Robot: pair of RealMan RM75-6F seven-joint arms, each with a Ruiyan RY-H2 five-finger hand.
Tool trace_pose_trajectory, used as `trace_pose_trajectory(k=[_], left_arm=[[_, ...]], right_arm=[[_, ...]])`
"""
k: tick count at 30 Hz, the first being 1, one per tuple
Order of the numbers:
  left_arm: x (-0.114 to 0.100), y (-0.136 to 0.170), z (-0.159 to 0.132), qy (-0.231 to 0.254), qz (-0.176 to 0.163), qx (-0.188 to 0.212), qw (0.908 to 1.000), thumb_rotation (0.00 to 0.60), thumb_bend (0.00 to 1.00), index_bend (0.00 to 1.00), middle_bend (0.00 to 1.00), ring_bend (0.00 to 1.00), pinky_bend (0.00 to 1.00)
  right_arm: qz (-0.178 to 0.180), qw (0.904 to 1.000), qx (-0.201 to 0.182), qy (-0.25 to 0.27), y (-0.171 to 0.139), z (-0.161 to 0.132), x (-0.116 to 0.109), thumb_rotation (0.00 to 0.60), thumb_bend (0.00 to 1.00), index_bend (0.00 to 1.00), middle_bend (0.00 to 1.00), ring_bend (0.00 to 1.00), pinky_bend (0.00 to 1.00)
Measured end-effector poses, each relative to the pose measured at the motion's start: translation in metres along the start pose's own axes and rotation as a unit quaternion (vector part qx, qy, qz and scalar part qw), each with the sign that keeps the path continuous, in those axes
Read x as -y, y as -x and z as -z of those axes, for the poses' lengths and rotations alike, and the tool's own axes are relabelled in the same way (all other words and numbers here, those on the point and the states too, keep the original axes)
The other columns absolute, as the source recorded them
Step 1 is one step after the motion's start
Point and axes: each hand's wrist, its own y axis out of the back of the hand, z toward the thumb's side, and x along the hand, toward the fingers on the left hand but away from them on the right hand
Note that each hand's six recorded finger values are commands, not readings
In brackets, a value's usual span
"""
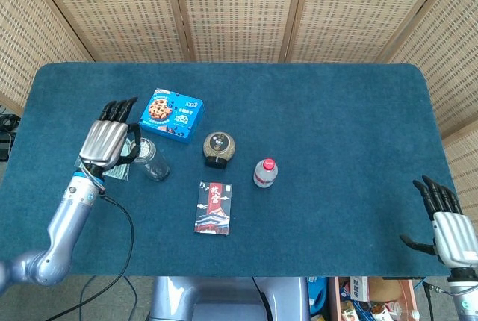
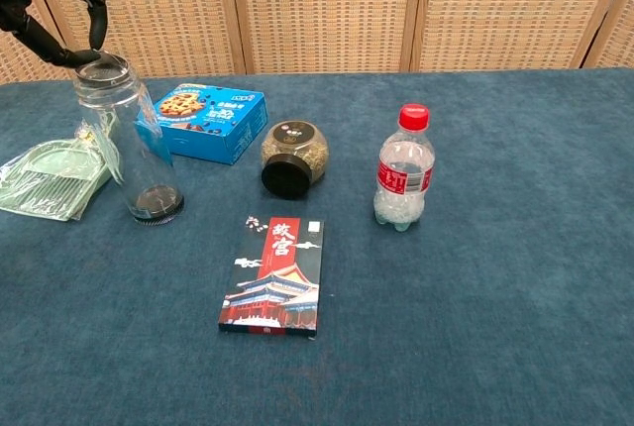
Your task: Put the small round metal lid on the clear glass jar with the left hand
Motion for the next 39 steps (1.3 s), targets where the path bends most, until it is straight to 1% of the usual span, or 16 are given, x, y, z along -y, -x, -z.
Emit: trace_pose_trajectory(k=[2,11,16,18,21,22,24,27,30,34,37,39], left_arm=[[0.001,0.001,0.001,-0.004,0.002,-0.002,1.0,0.6,0.41,0.49,0.0,0.0,0.0],[0.007,0.002,0.007,-0.017,0.015,-0.013,0.9997,0.6,0.41,0.41,0.0,0.0,0.0],[0.005,0.003,0.007,-0.011,0.012,-0.014,0.9998,0.6,0.41,0.37,0.0,0.0,0.0],[0.003,0.004,0.006,-0.002,0.008,-0.013,0.9999,0.6,0.41,0.34,0.0,0.0,0.0],[-0.004,0.01,0.006,0.015,-0.002,-0.007,0.9999,0.6,0.41,0.23,0.0,0.0,0.0],[-0.008,0.013,0.006,0.021,-0.008,-0.004,0.9997,0.6,0.41,0.2,0.0,0.0,0.0],[-0.014,0.019,0.007,0.028,-0.018,0.002,0.9994,0.6,0.41,0.1,0.0,0.0,0.0],[-0.024,0.031,0.01,0.028,-0.036,0.01,0.9989,0.6,0.4,0.01,0.0,0.0,0.0],[-0.03,0.046,0.015,0.016,-0.055,0.019,0.9982,0.6,0.37,0.0,0.0,0.0,0.0],[-0.031,0.074,0.023,-0.002,-0.077,0.025,0.9967,0.6,0.29,0.0,0.0,0.0,0.0],[-0.022,0.098,0.034,-0.015,-0.079,0.02,0.9966,0.6,0.27,0.0,0.0,0.0,0.0],[-0.011,0.113,0.042,-0.024,-0.069,0.015,0.9972,0.6,0.25,0.0,0.0,0.0,0.0]], right_arm=[[0.001,1.0,0.0,0.001,0.0,0.0,0.0,0.6,0.05,0.04,0.0,0.0,0.0],[0.002,1.0,0.001,0.001,0.0,0.0,-0.001,0.6,0.05,0.04,0.0,0.0,0.0],[0.002,1.0,0.001,0.002,0.0,0.0,-0.001,0.6,0.05,0.04,0.0,0.0,0.0],[0.001,1.0,0.0,0.002,0.0,0.0,-0.001,0.6,0.05,0.04,0.0,0.0,0.0],[0.0,1.0,0.001,0.003,0.0,0.001,-0.001,0.6,0.05,0.04,0.0,0.0,0.0],[0.001,1.0,0.001,0.003,0.0,0.001,-0.001,0.6,0.05,0.04,0.0,0.0,0.0],[0.002,1.0,0.0,0.003,0.0,0.0,-0.001,0.6,0.05,0.04,0.0,0.0,0.0],[0.004,1.0,-0.001,0.002,0.0,0.0,-0.002,0.6,0.05,0.04,0.0,0.0,0.0],[0.009,1.0,-0.001,0.001,0.0,0.0,-0.003,0.6,0.05,0.04,0.0,0.0,0.0],[0.019,0.9998,-0.004,0.001,-0.001,-0.001,-0.006,0.6,0.05,0.04,0.0,0.0,0.0],[0.026,0.9996,-0.005,-0.001,-0.001,-0.002,-0.008,0.6,0.05,0.04,0.0,0.0,0.0],[0.03,0.9995,-0.006,-0.002,-0.002,-0.002,-0.008,0.6,0.05,0.04,0.0,0.0,0.0]])
